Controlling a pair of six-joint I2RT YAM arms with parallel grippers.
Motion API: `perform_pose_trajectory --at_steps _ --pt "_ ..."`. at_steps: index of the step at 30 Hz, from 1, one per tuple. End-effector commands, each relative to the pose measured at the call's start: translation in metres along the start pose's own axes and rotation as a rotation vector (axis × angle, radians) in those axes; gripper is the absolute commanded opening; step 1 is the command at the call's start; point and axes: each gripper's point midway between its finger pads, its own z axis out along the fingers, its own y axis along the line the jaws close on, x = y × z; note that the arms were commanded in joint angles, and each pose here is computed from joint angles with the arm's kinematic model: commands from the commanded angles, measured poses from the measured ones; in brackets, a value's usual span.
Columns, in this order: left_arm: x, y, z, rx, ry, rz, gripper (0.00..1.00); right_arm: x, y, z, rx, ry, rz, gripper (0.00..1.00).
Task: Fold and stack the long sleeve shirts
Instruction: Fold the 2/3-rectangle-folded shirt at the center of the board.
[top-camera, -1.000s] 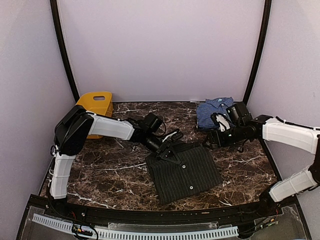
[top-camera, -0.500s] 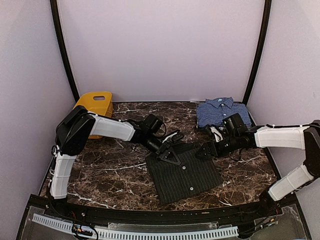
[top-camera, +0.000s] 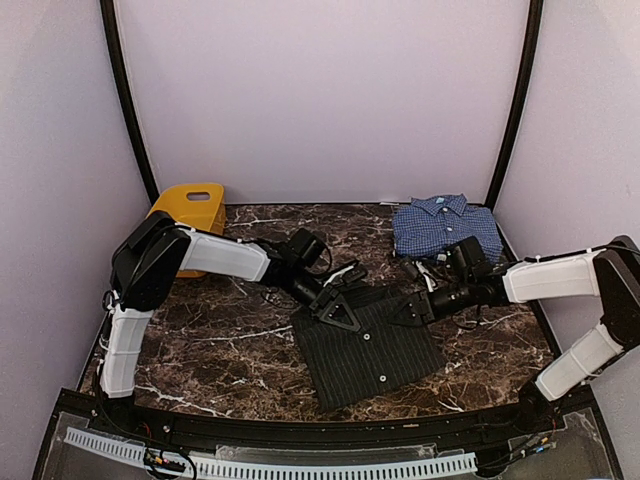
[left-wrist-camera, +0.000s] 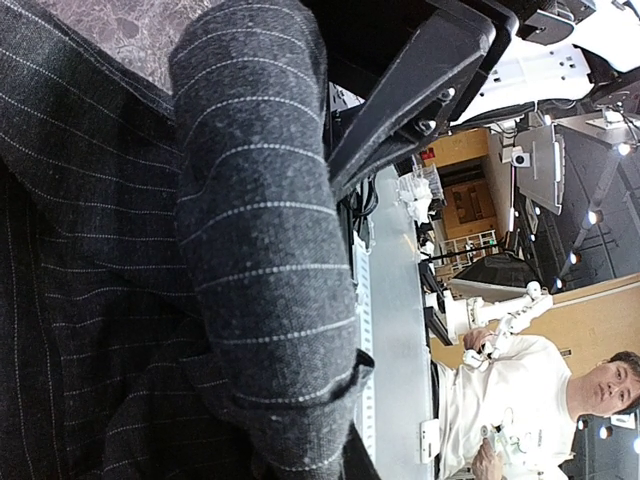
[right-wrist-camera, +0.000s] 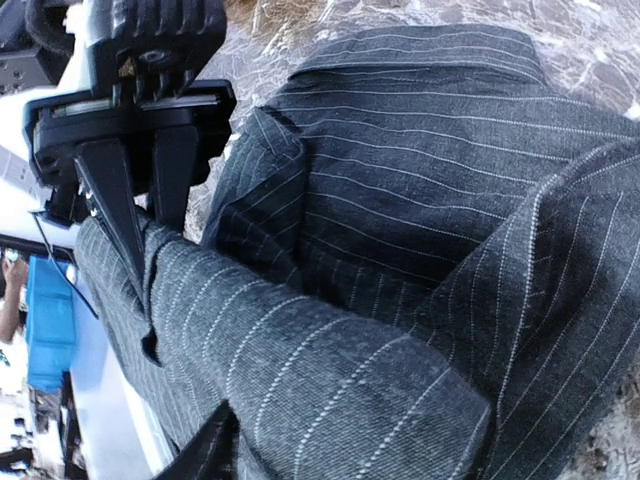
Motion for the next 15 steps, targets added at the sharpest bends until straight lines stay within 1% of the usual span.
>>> perform_pose_trajectory --at_steps 1,3,5,6,7,8,9,10,11,12,13,14,15 --pt "-0.006 -0.007 -0.007 -0.005 -0.007 0.043 0.08 -0.007 0.01 -0.002 -0.061 -0.036 -0.043 0.3" --pt "-0.007 -0.006 -0.009 -0.018 -0.014 0.048 0.13 -0.008 0.01 -0.002 -0.064 -0.037 -0.046 0.15" --pt "-0.011 -0.007 -0.012 -0.036 -0.033 0.065 0.19 -0.007 0.011 -0.003 -0.064 -0.035 -0.047 0.0" --pt "-0.013 -0.007 -0.013 -0.041 -0.042 0.062 0.25 -0.006 0.01 -0.002 -0.062 -0.032 -0.043 0.0" --pt "-0.016 -0.008 -0.017 -0.053 -0.062 0.081 0.28 -0.006 0.009 -0.003 -0.057 -0.033 -0.043 0.0" --pt "-0.014 -0.006 -0.018 -0.063 -0.069 0.067 0.35 -0.006 0.008 -0.003 -0.049 -0.034 -0.042 0.0" --pt "-0.02 -0.012 -0.023 -0.066 -0.094 0.104 0.42 -0.006 0.008 -0.004 -0.046 -0.036 -0.044 0.0" --pt "-0.017 -0.01 -0.024 -0.077 -0.101 0.084 0.44 -0.007 0.008 -0.004 -0.043 -0.039 -0.043 0.0" --pt "-0.024 -0.018 -0.03 -0.078 -0.132 0.129 0.49 -0.007 0.008 -0.005 -0.039 -0.044 -0.044 0.0" --pt "-0.02 -0.016 -0.032 -0.081 -0.139 0.104 0.5 -0.009 0.009 -0.007 -0.039 -0.049 -0.046 0.0" --pt "-0.026 -0.022 -0.038 -0.08 -0.167 0.139 0.54 -0.01 0.01 -0.007 -0.04 -0.051 -0.047 0.0" --pt "-0.023 -0.022 -0.043 -0.084 -0.18 0.113 0.55 -0.011 0.011 -0.008 -0.045 -0.056 -0.048 0.0" --pt "-0.025 -0.024 -0.046 -0.083 -0.197 0.132 0.58 -0.012 0.013 -0.009 -0.052 -0.059 -0.051 0.0"
